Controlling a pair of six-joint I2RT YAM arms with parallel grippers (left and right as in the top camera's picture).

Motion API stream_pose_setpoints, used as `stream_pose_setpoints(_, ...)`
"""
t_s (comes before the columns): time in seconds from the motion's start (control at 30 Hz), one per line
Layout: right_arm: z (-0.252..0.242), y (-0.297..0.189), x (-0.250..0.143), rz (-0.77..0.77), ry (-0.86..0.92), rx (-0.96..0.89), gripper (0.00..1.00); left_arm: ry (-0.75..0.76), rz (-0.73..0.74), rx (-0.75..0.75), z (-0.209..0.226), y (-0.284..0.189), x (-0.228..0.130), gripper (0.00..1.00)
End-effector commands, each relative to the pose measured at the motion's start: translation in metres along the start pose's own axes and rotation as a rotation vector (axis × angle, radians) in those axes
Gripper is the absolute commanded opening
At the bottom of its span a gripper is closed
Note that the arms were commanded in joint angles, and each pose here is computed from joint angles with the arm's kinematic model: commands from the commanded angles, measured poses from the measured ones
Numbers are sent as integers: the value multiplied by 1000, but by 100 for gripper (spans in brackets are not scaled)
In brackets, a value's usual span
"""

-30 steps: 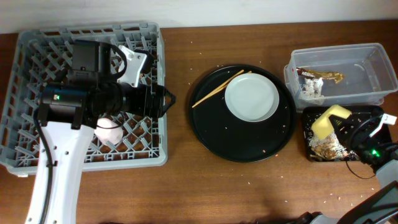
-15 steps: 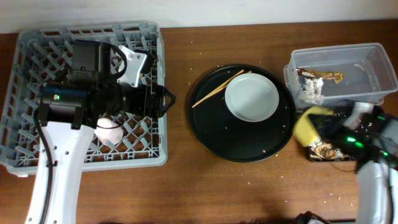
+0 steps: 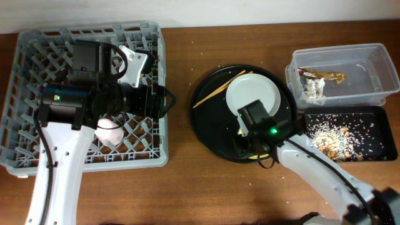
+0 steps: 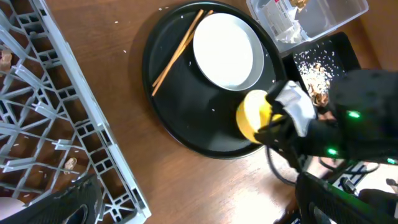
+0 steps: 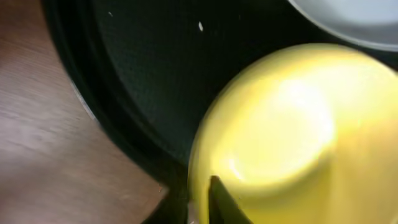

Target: Sort waste into correct bins and load items into the dishwasher rack

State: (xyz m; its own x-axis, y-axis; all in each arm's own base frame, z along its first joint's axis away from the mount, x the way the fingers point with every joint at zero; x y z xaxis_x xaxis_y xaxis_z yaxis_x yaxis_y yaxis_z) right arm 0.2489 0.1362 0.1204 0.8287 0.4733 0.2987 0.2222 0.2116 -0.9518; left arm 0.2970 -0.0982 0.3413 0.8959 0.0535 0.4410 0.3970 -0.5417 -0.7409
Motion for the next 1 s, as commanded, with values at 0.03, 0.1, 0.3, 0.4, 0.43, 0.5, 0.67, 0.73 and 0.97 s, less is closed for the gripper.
stream_pose_setpoints(0.03, -1, 0, 13, -27, -29, -18, 42, 25, -4, -5, -2, -1, 2, 99)
stream_pose_setpoints(0.1, 5, -33, 38, -117, -27, 14, 54, 25, -4, -5, -2, -1, 2, 99)
stream_pose_setpoints(0.3, -15, -117, 91, -289, 92, -32, 66, 15, 8, -14, -3, -1, 0, 99)
stream_pose_setpoints(0.4, -64, -145, 78, -329, 359, -19, 75, 92, -60, -60, -15, 7, 17, 99)
stream_pose_setpoints(0.43, -72, -147, 75, -335, 390, 11, 78, 185, -36, -68, -24, 26, 18, 99)
stream_pose_setpoints(0.5, -87, -147, 64, -307, 449, -3, 98, 258, 20, 115, -23, 87, 21, 99)
stream_pose_setpoints(0.67, -91, -147, 59, -288, 468, -7, 98, 313, 38, 189, 0, 222, 39, 42)
stream_pose_setpoints(0.73, -90, -147, 58, -284, 468, -6, 98, 314, 55, 187, 11, 255, 37, 35)
stream_pose_setpoints(0.97, -90, -146, 58, -281, 468, -5, 99, 529, 116, 156, 12, 331, 10, 29)
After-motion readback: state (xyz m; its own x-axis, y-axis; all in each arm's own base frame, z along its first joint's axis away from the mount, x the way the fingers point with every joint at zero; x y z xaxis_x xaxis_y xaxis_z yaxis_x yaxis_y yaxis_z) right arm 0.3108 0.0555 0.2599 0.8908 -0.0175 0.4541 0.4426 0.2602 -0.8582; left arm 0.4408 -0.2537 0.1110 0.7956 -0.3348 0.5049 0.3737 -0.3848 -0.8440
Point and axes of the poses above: each gripper's point midway between its finger pads, its own y axis out along the fingers, its own z axis along the line the jaws close on, x = y × z, the point moved 6 cm from there along -y, back along the fingers, and after that the axes turned 15 degrees about -y, right-handed, at the moved point
